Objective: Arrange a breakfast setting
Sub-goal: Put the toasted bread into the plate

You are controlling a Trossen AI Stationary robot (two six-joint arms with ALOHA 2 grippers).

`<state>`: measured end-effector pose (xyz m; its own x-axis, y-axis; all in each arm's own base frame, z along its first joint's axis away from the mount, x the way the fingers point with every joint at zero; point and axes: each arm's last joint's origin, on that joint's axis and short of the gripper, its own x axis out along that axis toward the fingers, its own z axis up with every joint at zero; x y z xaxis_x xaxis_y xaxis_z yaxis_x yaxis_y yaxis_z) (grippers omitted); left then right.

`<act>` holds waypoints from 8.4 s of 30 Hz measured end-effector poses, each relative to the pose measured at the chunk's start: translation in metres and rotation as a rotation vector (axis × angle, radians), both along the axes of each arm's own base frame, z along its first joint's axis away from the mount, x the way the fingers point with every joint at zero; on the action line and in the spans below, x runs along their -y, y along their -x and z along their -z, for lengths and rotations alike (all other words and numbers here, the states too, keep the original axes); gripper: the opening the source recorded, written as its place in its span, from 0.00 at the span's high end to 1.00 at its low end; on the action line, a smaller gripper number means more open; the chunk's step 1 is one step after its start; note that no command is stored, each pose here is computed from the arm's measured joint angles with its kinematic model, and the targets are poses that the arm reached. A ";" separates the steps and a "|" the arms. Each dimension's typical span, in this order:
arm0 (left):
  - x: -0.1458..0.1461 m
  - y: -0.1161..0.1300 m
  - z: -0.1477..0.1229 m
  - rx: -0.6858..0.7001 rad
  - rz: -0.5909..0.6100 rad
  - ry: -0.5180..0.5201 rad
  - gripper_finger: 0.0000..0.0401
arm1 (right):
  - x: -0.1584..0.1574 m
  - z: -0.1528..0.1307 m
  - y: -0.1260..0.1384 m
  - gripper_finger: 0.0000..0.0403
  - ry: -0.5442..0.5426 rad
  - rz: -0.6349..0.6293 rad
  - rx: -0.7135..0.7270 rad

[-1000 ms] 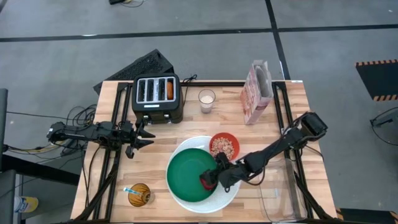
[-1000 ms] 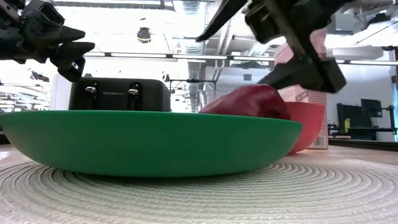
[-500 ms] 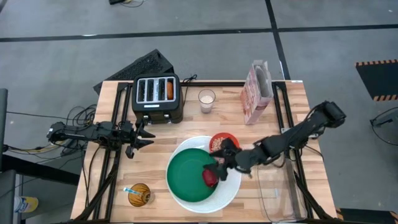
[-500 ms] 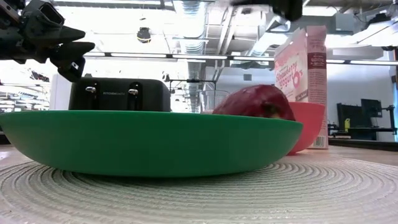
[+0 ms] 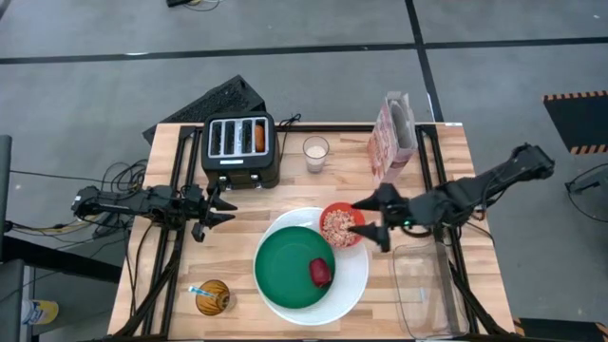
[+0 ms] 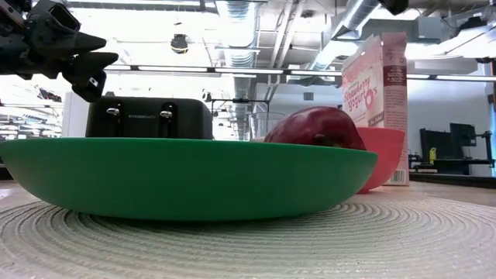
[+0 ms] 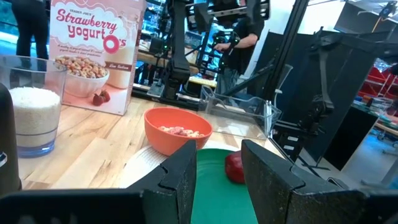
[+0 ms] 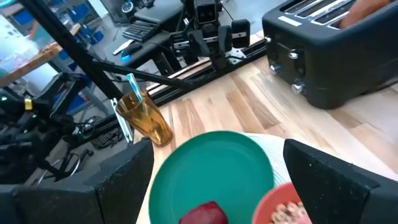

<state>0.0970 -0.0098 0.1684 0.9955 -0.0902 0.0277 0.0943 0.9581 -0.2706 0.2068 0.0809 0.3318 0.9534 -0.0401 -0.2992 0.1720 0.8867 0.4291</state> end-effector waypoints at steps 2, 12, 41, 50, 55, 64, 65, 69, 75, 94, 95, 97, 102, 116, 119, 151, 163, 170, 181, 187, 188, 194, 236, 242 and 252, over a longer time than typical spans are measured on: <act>0.000 0.000 0.000 0.000 0.000 0.000 0.72 | 0.006 0.005 0.014 0.06 -0.004 -0.003 0.013; 0.000 0.000 0.000 0.000 0.000 0.000 0.72 | 0.022 0.037 0.072 0.06 0.060 -0.095 0.089; 0.000 0.000 0.000 -0.001 0.000 0.000 0.72 | 0.047 0.124 0.134 0.06 0.213 -0.251 0.311; 0.000 0.000 0.000 0.000 0.000 0.000 0.72 | 0.047 0.138 0.135 0.06 0.276 -0.303 0.184; 0.000 0.000 0.000 0.000 0.000 0.000 0.72 | 0.046 0.137 0.135 0.06 0.271 -0.313 0.189; 0.000 0.000 0.000 0.000 0.000 0.000 0.72 | 0.041 0.155 0.127 0.06 0.210 -0.309 0.236; 0.000 0.000 0.000 0.000 0.000 0.000 0.72 | 0.040 0.156 0.126 0.06 0.206 -0.313 0.233; 0.000 0.000 0.000 0.000 0.000 0.000 0.72 | 0.040 0.156 0.126 0.06 0.200 -0.316 0.239; 0.000 0.000 0.000 0.000 0.000 0.000 0.72 | 0.040 0.156 0.126 0.06 0.173 -0.314 0.237; 0.000 0.000 0.000 0.000 0.000 0.000 0.72 | 0.041 0.160 0.127 0.06 0.028 -0.274 0.174; 0.000 0.000 0.000 0.000 0.000 0.000 0.72 | 0.041 0.160 0.127 0.06 0.028 -0.274 0.174; 0.000 0.000 0.000 0.000 0.000 0.000 0.72 | 0.041 0.160 0.127 0.06 0.028 -0.273 0.173; 0.000 0.000 0.000 0.000 0.000 0.000 0.72 | 0.041 0.160 0.127 0.06 0.030 -0.272 0.171; 0.000 0.000 0.000 0.000 0.000 0.000 0.72 | 0.041 0.160 0.127 0.06 0.031 -0.271 0.169; -0.001 0.000 0.000 0.002 -0.031 -0.014 0.72 | 0.041 0.160 0.127 0.06 0.031 -0.271 0.169; -0.016 0.000 -0.084 -0.018 -0.586 0.085 0.72 | 0.041 0.161 0.127 0.06 0.032 -0.270 0.166; -0.022 -0.048 -0.130 -0.084 -0.920 0.160 0.72 | 0.041 0.161 0.127 0.06 0.032 -0.270 0.166; -0.041 -0.075 -0.138 -0.097 -1.035 0.229 0.72 | 0.041 0.161 0.127 0.06 0.032 -0.270 0.166; -0.097 -0.108 -0.121 -0.115 -1.083 0.353 0.60 | 0.041 0.161 0.127 0.06 0.032 -0.270 0.166; -0.125 -0.113 -0.103 -0.164 -1.062 0.503 0.57 | 0.041 0.161 0.127 0.06 0.032 -0.271 0.166; -0.129 -0.113 -0.101 -0.176 -1.058 0.527 0.57 | 0.041 0.161 0.127 0.06 0.032 -0.270 0.166; -0.150 -0.125 -0.120 -0.323 -1.088 0.511 0.57 | 0.041 0.161 0.127 0.06 0.032 -0.270 0.166; -0.196 -0.152 -0.108 -0.861 -1.109 0.589 0.57 | 0.041 0.161 0.127 0.06 0.031 -0.272 0.167; -0.196 -0.153 -0.109 -0.854 -1.109 0.588 0.57 | 0.041 0.161 0.127 0.06 0.030 -0.274 0.169; -0.197 -0.151 -0.108 -0.861 -1.130 0.589 0.73 | 0.041 0.161 0.127 0.06 0.030 -0.274 0.170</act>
<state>0.2482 0.1872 0.2761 0.2668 0.5160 -0.8140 -0.9636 0.1602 -0.2142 0.0800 0.0400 0.1709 0.9661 0.2183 -0.1377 -0.1463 0.9028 0.4045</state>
